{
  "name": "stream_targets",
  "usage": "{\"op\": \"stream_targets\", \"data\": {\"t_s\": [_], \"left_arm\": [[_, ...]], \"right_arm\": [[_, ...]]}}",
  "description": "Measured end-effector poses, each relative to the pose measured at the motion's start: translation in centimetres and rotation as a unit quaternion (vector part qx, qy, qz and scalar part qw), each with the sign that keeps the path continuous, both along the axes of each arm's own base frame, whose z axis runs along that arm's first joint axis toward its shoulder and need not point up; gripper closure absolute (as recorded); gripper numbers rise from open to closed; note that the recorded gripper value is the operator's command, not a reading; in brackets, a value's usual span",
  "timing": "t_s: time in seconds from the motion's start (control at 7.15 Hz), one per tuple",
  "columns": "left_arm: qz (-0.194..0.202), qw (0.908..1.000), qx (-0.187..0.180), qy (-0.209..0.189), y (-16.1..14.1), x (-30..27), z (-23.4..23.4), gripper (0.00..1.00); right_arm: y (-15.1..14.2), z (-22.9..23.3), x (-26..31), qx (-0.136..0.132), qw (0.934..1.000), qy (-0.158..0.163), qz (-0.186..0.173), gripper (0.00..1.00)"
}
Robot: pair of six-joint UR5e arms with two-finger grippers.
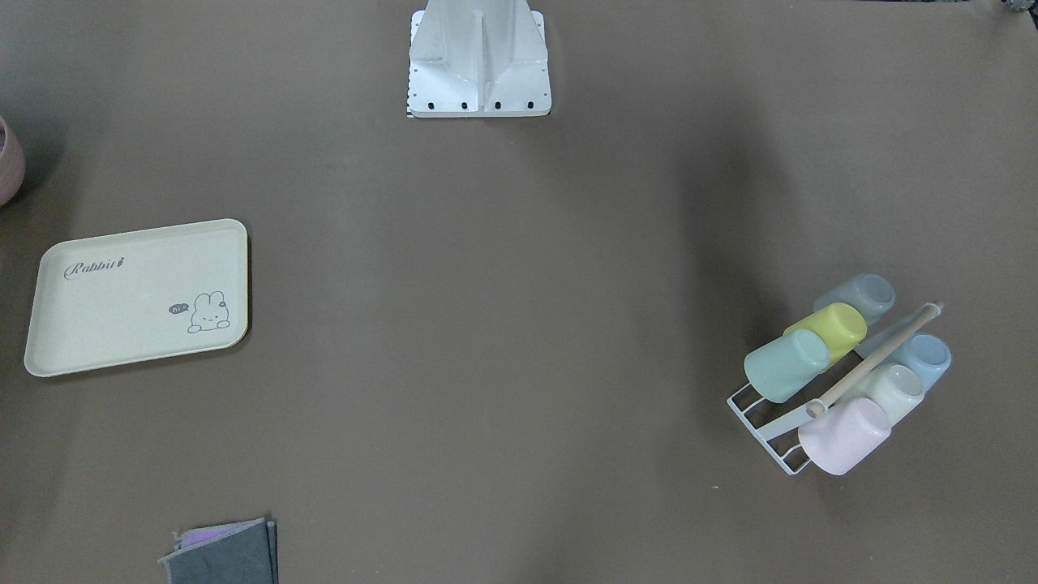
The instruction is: Pick up and place green cup on tray
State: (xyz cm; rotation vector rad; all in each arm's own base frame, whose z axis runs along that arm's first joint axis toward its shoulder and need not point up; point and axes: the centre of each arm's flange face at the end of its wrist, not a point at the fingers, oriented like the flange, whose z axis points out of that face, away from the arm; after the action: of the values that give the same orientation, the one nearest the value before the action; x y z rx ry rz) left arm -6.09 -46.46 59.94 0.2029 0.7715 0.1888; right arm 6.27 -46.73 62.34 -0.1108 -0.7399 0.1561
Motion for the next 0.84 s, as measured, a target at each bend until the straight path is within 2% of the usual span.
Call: {"op": "stream_targets", "data": {"t_s": [0.42, 0.84], "left_arm": [[0.005, 0.9999, 0.016, 0.0, -0.7, 0.5, -1.6, 0.02], [0.015, 0.9987, 0.049, 0.005, -3.0, 3.5, -6.8, 0.02]], "right_arm": [[-0.4, -0.6, -0.2, 0.01, 0.9999, 0.0, -0.003, 0.0], [-1.0, 0.2, -2.1, 0.013, 0.9991, 0.026, -0.032, 0.0]]}}
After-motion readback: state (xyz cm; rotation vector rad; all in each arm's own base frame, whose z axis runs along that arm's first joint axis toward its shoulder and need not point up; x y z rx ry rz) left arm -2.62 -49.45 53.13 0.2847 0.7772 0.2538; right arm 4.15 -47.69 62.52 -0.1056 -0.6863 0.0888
